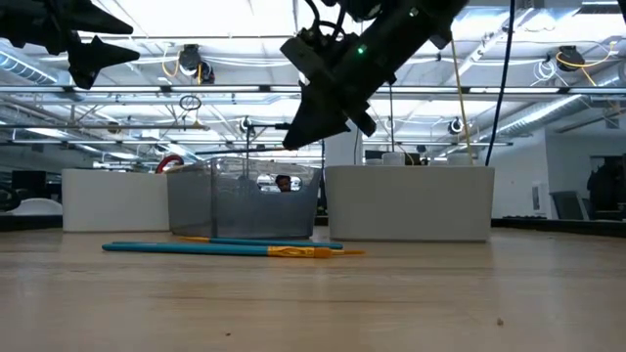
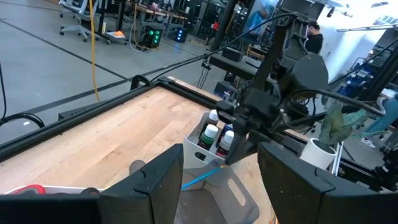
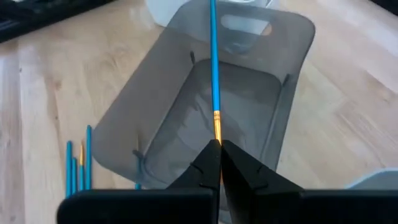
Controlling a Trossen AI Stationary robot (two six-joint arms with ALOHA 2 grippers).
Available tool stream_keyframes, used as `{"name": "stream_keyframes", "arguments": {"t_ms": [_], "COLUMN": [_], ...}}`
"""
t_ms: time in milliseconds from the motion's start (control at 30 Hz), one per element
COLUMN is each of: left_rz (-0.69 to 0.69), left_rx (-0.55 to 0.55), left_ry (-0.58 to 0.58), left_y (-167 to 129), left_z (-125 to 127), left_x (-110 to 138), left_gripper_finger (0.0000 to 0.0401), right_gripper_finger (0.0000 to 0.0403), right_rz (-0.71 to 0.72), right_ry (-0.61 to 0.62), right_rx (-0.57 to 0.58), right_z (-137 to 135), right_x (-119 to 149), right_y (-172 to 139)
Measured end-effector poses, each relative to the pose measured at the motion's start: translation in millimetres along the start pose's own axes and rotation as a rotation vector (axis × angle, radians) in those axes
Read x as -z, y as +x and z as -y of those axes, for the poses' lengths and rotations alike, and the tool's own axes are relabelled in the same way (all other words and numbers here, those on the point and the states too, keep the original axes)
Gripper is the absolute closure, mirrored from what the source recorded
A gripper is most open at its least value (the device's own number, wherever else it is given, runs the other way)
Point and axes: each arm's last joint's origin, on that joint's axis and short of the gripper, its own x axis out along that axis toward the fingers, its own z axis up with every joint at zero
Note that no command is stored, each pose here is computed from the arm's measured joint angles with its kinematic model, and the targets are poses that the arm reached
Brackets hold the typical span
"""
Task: Pick & Place Paint Supplies
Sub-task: Put the blue paintbrush into the black bin
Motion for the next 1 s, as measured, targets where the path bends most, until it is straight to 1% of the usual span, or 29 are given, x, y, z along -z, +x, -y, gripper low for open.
{"name": "stream_keyframes", "arguments": {"t_ms": [200, 300, 400, 567, 633, 767, 867, 933, 1000], "left_rz": [0.000, 0.000, 0.000, 0.000, 0.000, 0.000, 0.000, 0.000, 0.000], "left_rx": [0.000, 0.000, 0.000, 0.000, 0.000, 0.000, 0.000, 0.000, 0.000], "left_ry": [0.000, 0.000, 0.000, 0.000, 0.000, 0.000, 0.000, 0.000, 0.000], "left_y": [0.0, 0.0, 0.0, 0.0, 0.0, 0.0, 0.0, 0.0, 0.0], "left_z": [0.0, 0.0, 0.0, 0.0, 0.0, 0.0, 0.0, 0.0, 0.0], "left_x": [0.0, 0.0, 0.0, 0.0, 0.0, 0.0, 0.0, 0.0, 0.0], "left_gripper_finger": [0.0187, 0.0187, 0.0187, 0.0187, 0.0187, 0.0187, 0.0187, 0.0187, 0.0187], "right_gripper_finger": [0.0402, 0.0394, 0.0376, 0.0322, 0.0298, 0.0253, 0.0227, 0.0215, 0.0208], "right_rz": [-0.013, -0.022, -0.019, 0.039, 0.073, 0.164, 0.241, 0.259, 0.242], "right_ry": [-0.005, 0.000, 0.005, 0.021, -0.013, -0.145, -0.275, -0.328, -0.356], "right_rx": [0.005, 0.009, 0.008, -0.021, -0.036, -0.094, -0.228, -0.309, -0.335], "right_z": [1.9, 3.1, 3.1, 0.2, -1.5, -15.4, -36.5, -50.1, -61.1], "right_x": [4.9, 8.0, 8.0, 2.2, -1.2, -5.5, -6.5, -2.8, 6.7], "right_y": [1.1, 1.8, 2.0, 1.9, 1.5, -3.7, -14.9, -21.7, -24.3]}}
